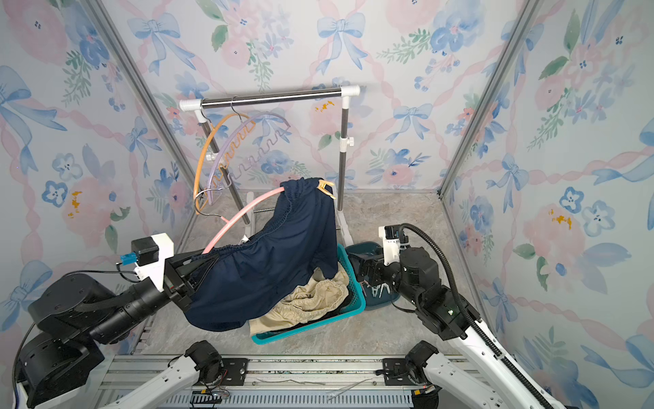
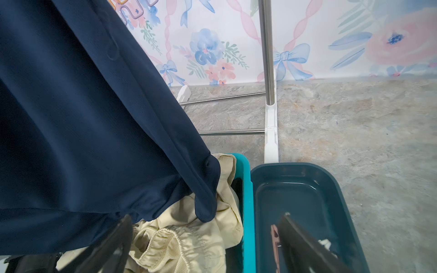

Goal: Remove the clothespins securing shorts to the hanger
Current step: Adjust the shorts in the basket.

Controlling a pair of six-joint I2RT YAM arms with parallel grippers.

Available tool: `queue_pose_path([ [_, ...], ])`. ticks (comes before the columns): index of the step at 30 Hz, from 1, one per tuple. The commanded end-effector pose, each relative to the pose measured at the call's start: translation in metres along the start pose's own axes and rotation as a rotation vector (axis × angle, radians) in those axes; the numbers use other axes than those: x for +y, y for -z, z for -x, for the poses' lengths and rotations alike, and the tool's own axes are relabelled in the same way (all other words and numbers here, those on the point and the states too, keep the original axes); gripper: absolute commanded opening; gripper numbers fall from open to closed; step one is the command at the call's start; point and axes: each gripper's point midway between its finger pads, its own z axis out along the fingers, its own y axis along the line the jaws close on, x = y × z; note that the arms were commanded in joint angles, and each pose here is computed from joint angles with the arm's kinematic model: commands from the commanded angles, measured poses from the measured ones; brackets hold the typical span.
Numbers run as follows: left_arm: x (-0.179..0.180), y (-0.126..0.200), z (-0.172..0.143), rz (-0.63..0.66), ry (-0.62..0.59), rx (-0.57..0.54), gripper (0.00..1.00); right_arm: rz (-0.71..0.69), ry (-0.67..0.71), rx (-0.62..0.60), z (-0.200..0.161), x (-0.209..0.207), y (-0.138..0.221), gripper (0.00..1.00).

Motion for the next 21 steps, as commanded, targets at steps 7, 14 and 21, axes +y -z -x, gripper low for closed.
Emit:
queue_pose_path([
  [7, 0.003, -0.046, -0.015, -0.008, -0.005, 0.044, 0.0, 0.001, 0.12, -0.106, 0.015, -0.002, 0.025, 0.96],
  [14, -0.003, -0.047, -0.039, -0.044, -0.021, 0.075, 0.0, 0.014, 0.182, -0.119, 0.019, 0.002, 0.026, 0.96],
  [21, -0.01, -0.035, -0.053, -0.077, -0.082, 0.053, 0.0, 0.011, 0.222, -0.127, 0.022, 0.002, 0.02, 0.97],
])
